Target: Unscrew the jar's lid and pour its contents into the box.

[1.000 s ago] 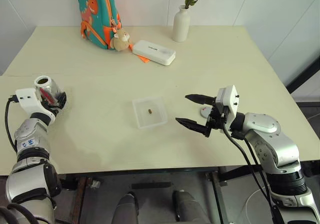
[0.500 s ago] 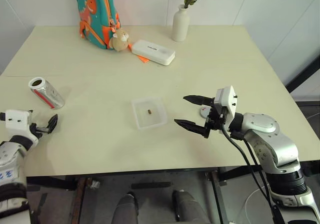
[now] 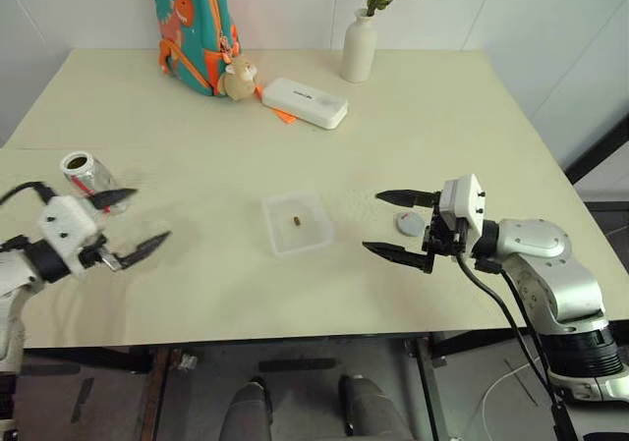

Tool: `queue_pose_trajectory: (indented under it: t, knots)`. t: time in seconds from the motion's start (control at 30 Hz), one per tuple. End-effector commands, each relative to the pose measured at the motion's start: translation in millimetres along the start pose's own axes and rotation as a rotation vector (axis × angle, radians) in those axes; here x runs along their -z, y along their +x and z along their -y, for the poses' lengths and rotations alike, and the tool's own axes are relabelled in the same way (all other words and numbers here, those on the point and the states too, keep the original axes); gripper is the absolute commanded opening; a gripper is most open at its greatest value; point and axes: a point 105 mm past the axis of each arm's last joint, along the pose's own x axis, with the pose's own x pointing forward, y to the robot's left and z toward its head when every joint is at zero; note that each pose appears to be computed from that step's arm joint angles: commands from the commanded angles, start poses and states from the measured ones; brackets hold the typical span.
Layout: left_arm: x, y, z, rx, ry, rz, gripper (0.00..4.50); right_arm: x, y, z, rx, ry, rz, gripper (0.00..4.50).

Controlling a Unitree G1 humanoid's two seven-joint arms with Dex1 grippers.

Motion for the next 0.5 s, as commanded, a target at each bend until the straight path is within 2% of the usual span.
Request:
queue_pose_trajectory:
  t: [0.03, 0.23, 0.5]
  knots:
    - [-21, 22, 15, 0.120, 0.019, 0.097, 4.46, -8, -14, 10, 0.043, -0.064, 0.000, 4.50]
    - [-45, 42, 11, 0.160, -0.001, 0.210, 4.46, -4, -31, 14, 0.136, -0.080, -0.027, 4.50]
    - [-38, 35, 13, 0.155, -0.029, 0.167, 4.46, -1, -28, 7, 0.157, -0.073, -0.017, 4.50]
